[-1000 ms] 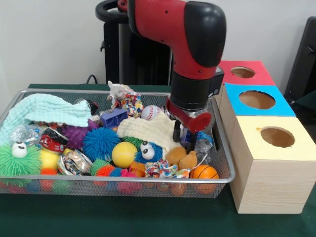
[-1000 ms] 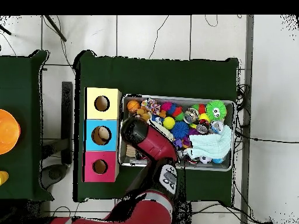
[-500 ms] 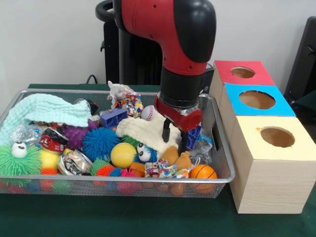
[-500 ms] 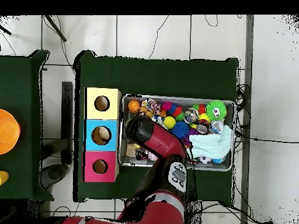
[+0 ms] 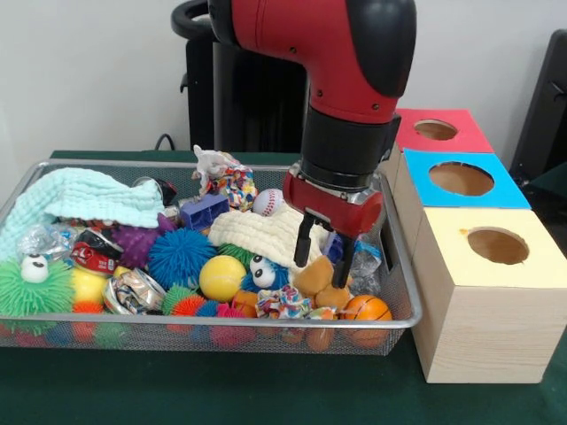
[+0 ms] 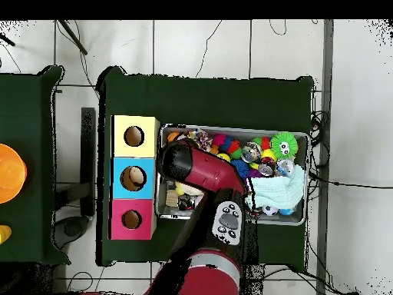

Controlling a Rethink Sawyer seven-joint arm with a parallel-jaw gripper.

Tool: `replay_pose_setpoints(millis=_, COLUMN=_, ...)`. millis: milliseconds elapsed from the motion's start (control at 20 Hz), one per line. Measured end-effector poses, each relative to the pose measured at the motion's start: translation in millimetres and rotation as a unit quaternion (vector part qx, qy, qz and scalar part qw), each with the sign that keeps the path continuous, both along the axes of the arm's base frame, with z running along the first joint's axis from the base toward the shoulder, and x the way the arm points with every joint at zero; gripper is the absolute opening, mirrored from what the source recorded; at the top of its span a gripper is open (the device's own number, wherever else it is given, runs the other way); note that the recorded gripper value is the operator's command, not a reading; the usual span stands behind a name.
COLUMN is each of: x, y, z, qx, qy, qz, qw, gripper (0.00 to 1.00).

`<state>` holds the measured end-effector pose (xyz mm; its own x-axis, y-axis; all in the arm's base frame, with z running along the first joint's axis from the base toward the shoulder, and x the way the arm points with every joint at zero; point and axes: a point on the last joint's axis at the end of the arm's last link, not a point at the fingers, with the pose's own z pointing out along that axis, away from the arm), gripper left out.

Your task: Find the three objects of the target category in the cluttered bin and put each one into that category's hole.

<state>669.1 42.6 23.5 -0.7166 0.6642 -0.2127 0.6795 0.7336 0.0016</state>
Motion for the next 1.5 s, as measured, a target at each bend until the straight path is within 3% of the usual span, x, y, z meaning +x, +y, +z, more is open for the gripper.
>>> replay_pose_setpoints(millis=350, x=17.8, y=-3.3, z=10.2, qx=-0.013, qy=-0.020, qz=0.024, qw=0.9994, gripper=1.00)
replay_pose_setpoints(millis=750, x=19.7, y=-23.0, z=8.1, qx=-0.022, qy=-0.031, qz=0.017, qw=0.9991, gripper=1.00)
replay_pose_setpoints(millis=1500, x=-1.4, y=-17.0, z=-20.3, qx=-0.021, qy=-0.004, qz=0.000, qw=0.9998, gripper=1.00)
